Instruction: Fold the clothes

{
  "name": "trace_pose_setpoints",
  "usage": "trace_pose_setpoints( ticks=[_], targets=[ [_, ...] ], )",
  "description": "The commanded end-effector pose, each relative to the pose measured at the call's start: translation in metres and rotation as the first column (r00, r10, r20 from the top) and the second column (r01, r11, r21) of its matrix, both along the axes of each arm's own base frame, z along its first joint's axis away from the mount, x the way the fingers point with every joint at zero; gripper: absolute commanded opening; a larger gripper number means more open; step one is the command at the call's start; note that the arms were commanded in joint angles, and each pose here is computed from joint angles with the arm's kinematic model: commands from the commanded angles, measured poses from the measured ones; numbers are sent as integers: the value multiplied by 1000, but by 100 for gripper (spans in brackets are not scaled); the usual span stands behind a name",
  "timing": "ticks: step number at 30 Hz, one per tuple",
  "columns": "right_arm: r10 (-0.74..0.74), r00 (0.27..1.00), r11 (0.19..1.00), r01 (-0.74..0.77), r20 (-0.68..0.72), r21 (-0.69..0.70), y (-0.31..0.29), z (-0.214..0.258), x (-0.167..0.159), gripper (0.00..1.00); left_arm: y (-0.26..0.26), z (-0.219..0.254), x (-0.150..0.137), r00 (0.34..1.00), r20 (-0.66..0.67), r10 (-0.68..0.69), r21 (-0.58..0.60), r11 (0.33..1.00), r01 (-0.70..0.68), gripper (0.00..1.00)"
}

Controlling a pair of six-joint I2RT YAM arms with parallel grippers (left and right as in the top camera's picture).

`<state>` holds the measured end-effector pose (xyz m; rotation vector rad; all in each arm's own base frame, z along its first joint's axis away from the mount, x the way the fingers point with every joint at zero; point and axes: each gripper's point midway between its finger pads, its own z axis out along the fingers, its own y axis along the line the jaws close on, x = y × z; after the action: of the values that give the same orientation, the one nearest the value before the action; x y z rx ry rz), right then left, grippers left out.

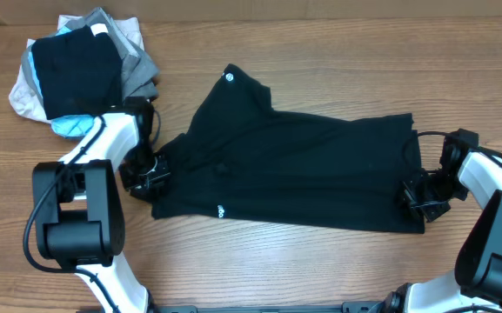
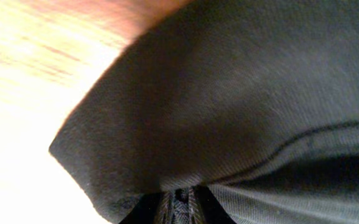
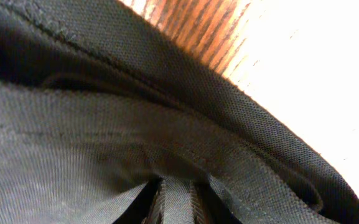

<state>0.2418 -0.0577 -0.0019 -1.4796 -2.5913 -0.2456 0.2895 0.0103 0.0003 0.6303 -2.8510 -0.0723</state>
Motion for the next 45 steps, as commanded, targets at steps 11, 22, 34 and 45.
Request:
trace_pose_setpoints(
  ticks=[11, 22, 34, 45],
  targets=[
    [108, 991, 992, -113, -73, -58, 10, -15, -9, 19, 79, -11, -55, 936, -102, 336, 107, 939, -326, 15],
    [-29, 995, 995, 19, -93, -103, -9, -9, -9, 19, 55, -12, -38, 956, -52, 289, -38, 956, -291, 35],
    [18, 1000, 992, -18, 0, -128, -27, 55, 42, 85, 19, 30, 25, 988, 113, 106, -53, 994, -101, 75],
    [48, 997, 991, -41, 57, -128, -30, 74, 60, 93, 20, 77, 54, 978, 181, 99, 50, 993, -110, 92]
  ],
)
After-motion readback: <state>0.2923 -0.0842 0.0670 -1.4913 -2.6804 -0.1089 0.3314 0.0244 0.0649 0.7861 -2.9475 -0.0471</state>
